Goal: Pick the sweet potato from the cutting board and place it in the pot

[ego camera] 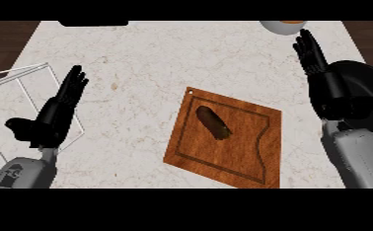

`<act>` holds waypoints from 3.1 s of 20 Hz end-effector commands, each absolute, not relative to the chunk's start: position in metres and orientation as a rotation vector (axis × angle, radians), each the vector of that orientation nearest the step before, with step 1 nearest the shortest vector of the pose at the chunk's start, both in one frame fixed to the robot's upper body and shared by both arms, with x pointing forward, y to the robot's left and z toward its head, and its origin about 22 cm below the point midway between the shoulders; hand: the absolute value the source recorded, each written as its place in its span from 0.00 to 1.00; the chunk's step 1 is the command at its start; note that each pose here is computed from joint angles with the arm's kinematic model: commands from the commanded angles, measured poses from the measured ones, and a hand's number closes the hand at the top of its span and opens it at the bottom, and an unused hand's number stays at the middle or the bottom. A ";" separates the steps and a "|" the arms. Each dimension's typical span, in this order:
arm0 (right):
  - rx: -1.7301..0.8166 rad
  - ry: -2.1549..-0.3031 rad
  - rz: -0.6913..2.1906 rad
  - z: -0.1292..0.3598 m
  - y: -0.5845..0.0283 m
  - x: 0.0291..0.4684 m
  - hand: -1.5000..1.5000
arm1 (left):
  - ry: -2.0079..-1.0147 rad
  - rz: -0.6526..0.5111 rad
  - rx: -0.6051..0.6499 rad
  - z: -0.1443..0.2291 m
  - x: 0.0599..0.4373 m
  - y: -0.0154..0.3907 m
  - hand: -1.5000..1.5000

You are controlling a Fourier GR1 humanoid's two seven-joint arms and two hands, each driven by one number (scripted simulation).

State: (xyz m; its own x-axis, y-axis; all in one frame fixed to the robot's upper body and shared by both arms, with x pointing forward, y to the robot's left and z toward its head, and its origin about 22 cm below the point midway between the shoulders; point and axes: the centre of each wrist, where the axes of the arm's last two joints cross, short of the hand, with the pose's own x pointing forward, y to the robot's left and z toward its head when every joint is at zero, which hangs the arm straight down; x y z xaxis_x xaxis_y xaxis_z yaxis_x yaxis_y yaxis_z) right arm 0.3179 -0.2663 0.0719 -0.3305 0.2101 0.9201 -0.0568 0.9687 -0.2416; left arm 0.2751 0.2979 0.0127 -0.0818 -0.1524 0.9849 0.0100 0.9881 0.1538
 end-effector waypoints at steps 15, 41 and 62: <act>0.537 -1.725 1.930 0.205 -0.153 0.370 0.00 | -1.801 -0.035 -0.002 0.073 0.323 0.237 0.50; 0.103 -1.156 2.759 0.126 -0.062 0.366 0.00 | -1.763 0.041 0.102 0.074 0.311 0.272 0.50; 0.010 -1.205 2.805 0.075 -0.069 0.366 0.00 | -1.770 0.048 0.107 0.069 0.295 0.259 0.50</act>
